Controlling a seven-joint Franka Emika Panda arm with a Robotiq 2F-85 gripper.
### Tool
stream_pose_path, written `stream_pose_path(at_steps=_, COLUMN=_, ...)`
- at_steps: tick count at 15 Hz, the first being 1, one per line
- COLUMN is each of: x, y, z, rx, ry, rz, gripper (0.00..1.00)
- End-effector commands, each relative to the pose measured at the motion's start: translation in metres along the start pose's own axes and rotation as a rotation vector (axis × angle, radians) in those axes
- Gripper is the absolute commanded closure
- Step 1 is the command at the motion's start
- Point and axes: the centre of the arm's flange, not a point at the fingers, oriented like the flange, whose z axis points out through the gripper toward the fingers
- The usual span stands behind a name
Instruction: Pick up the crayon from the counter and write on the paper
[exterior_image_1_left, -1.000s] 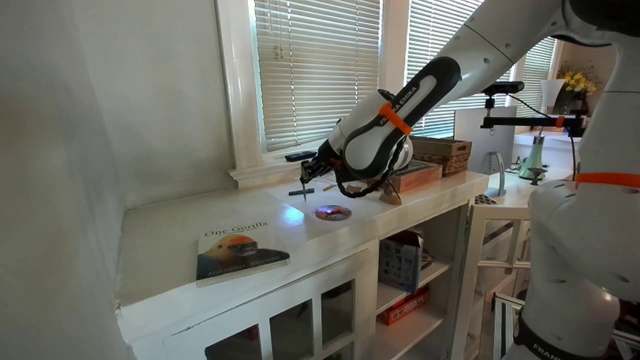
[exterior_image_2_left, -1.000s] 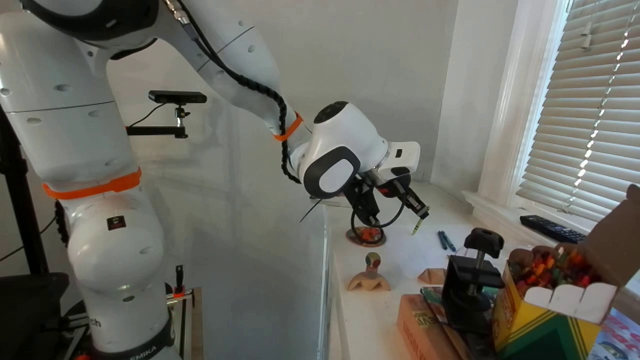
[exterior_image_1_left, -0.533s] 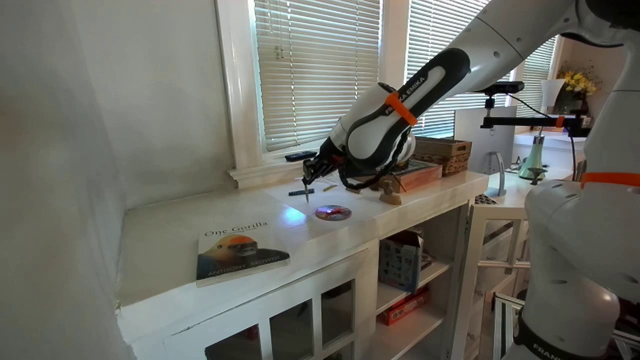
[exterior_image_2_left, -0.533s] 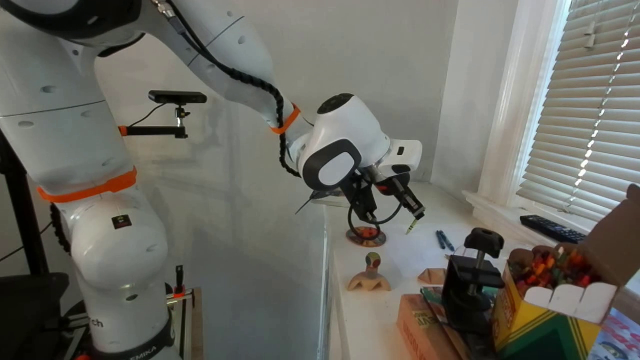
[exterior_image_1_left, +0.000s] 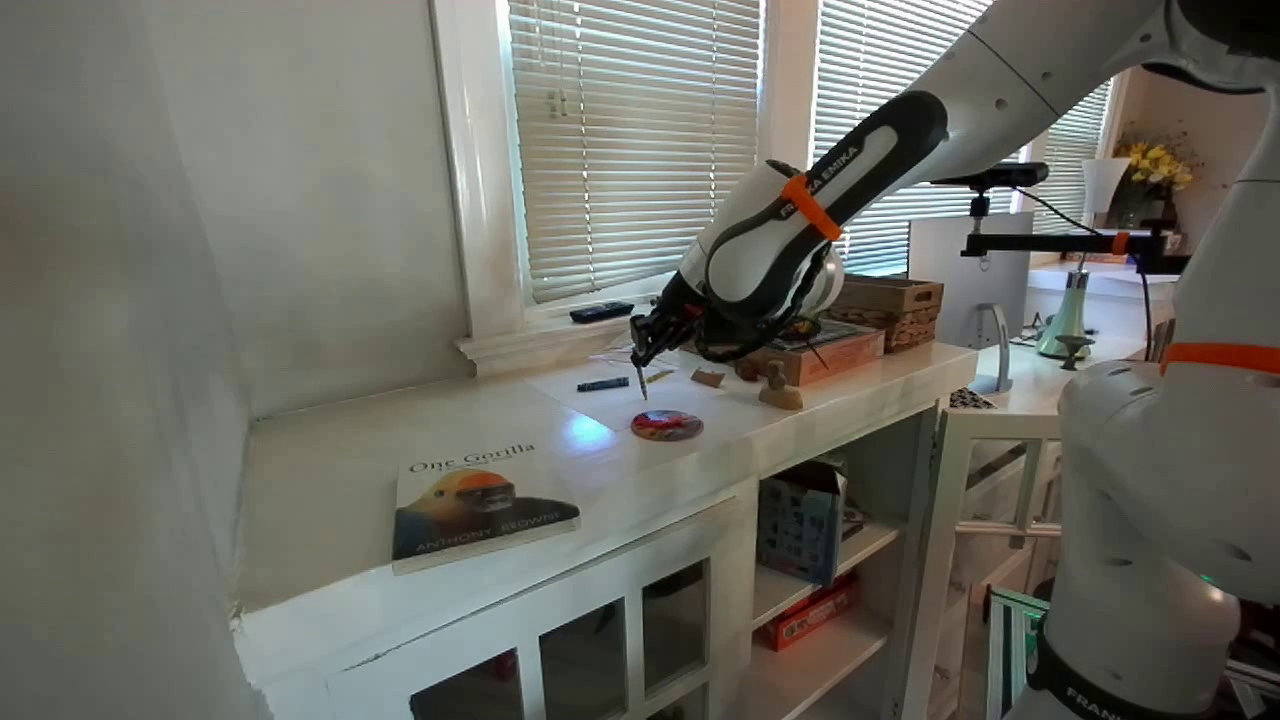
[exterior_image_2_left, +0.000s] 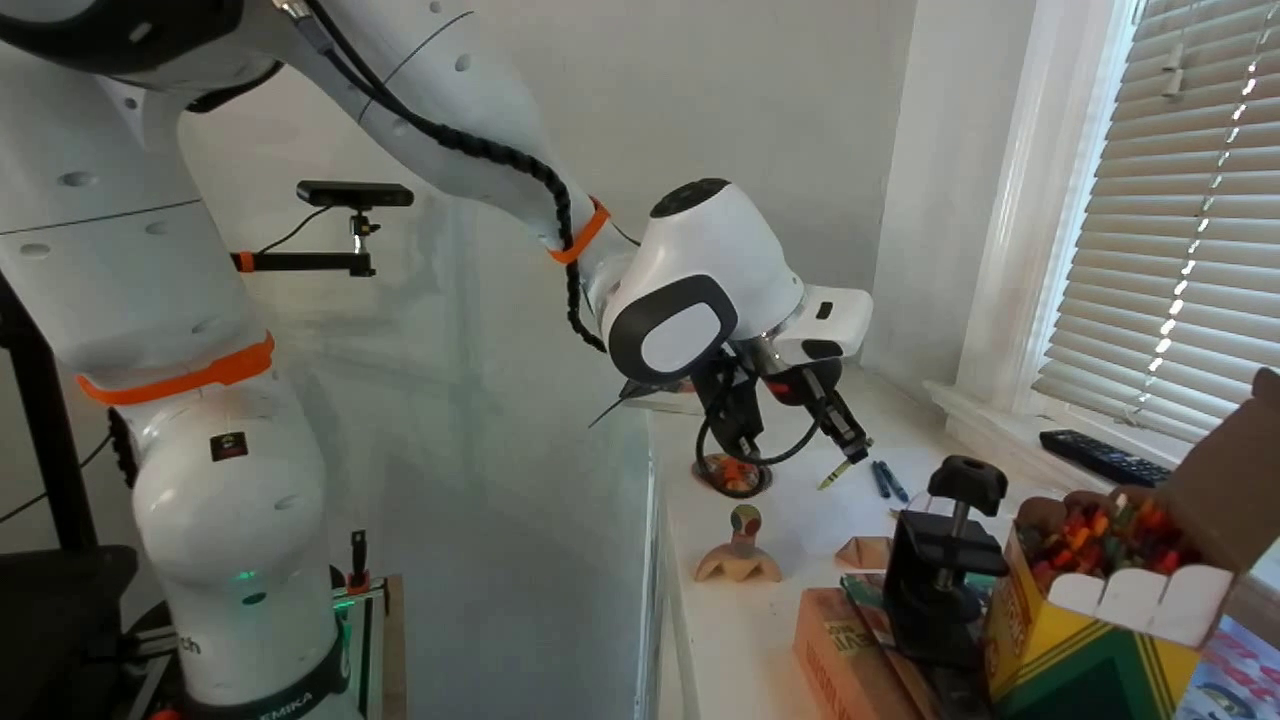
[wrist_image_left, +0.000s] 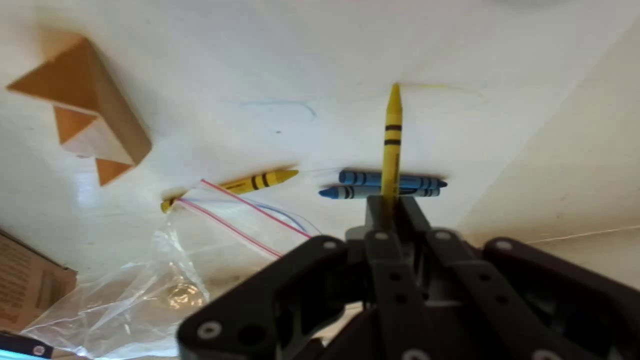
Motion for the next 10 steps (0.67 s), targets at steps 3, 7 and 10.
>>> stream_pose_path(at_steps=3, x=-0.005, y=0.022, z=0.011, rx=-0.055, ry=0.0, rz=0.034, gripper=0.98)
stream_pose_path(at_steps=7, x=-0.006, y=0.016, z=0.021, rx=-0.032, ry=0.033, rz=0.006, gripper=0.98)
stream_pose_path(at_steps=10, x=-0.005, y=0.007, z=0.028, rx=-0.033, ry=0.094, rz=-0.031, gripper=0.98)
